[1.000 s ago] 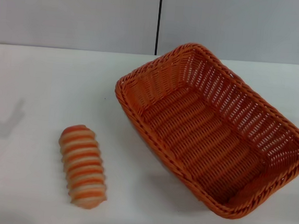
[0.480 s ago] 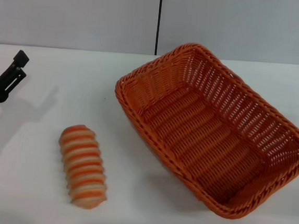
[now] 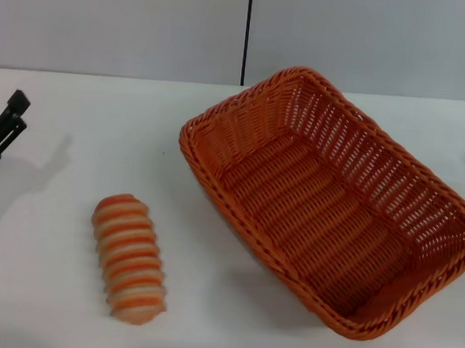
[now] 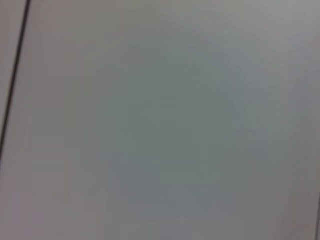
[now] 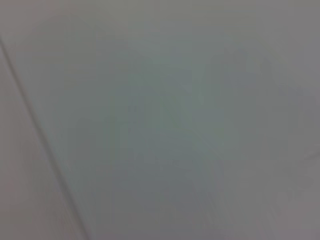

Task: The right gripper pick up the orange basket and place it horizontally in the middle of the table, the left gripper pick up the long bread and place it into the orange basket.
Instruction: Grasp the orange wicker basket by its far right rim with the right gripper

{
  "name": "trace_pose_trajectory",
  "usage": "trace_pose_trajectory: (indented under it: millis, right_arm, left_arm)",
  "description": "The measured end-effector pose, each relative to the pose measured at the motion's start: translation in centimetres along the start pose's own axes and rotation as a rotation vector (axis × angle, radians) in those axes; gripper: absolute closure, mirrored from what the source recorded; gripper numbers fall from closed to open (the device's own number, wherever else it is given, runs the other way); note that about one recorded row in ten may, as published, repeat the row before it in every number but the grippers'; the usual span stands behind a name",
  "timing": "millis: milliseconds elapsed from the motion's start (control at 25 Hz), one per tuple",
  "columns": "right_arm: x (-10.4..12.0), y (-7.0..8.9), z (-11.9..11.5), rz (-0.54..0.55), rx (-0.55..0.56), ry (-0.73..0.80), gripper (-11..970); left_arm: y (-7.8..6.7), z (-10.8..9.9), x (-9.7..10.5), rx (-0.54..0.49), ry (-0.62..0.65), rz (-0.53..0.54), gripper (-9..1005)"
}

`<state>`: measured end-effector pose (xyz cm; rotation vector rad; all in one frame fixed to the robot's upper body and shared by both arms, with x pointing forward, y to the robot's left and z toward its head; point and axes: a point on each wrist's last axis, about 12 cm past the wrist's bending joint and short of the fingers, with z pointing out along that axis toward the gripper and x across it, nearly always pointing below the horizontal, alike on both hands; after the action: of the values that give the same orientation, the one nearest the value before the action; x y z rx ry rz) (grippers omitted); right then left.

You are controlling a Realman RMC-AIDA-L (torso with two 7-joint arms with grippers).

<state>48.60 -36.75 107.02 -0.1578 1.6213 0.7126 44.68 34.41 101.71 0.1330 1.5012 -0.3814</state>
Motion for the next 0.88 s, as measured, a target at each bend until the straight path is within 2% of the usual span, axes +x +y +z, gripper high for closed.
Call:
trace_pose_trajectory:
  millis: [40,120,160,200,240,280,360,400,440,600,880]
  right_arm:
    - [0.0,0.0,0.0,0.0,0.0,0.0,475]
    - [-2.5,0.4,0.7,0.028,-0.041,0.062,475]
    - [-2.5,0.4,0.7,0.028,-0.041,0.062,475]
    - [-4.0,0.6,1.4,0.088,-0.054,0.131,475]
    - [-4.0,0.6,1.4,0.088,-0.054,0.131,475]
    - [-5.4,0.7,2.5,0.147,-0.055,0.222,475]
    - [-5.9,0.8,3.1,0.167,-0.053,0.269,475]
    - [-7.0,1.1,4.3,0.187,-0.036,0.377,475]
    - [-7.0,1.1,4.3,0.187,-0.036,0.377,475]
    - [-9.2,2.0,6.9,0.147,0.038,0.619,475]
    - [-10.1,2.0,10.1,0.204,0.002,0.807,474]
  left_arm:
    - [0.0,0.0,0.0,0.0,0.0,0.0,200]
    - [0.3,-0.5,0.2,-0.018,0.019,0.008,201]
    - [0.5,-0.9,0.3,-0.032,0.032,0.01,201]
    - [0.6,-1.3,0.4,-0.042,0.041,0.009,202]
    - [0.6,-1.3,0.4,-0.042,0.041,0.009,203]
    - [0.7,-1.6,0.5,-0.051,0.047,0.007,203]
    - [0.8,-2.0,0.7,-0.066,0.054,0.006,204]
    - [0.9,-2.5,0.7,-0.079,0.059,0.005,205]
    - [0.9,-2.5,0.7,-0.079,0.059,0.005,206]
    - [1.3,-3.5,0.7,-0.102,0.071,0.017,208]
    - [1.4,-3.9,0.8,-0.11,0.073,0.016,212]
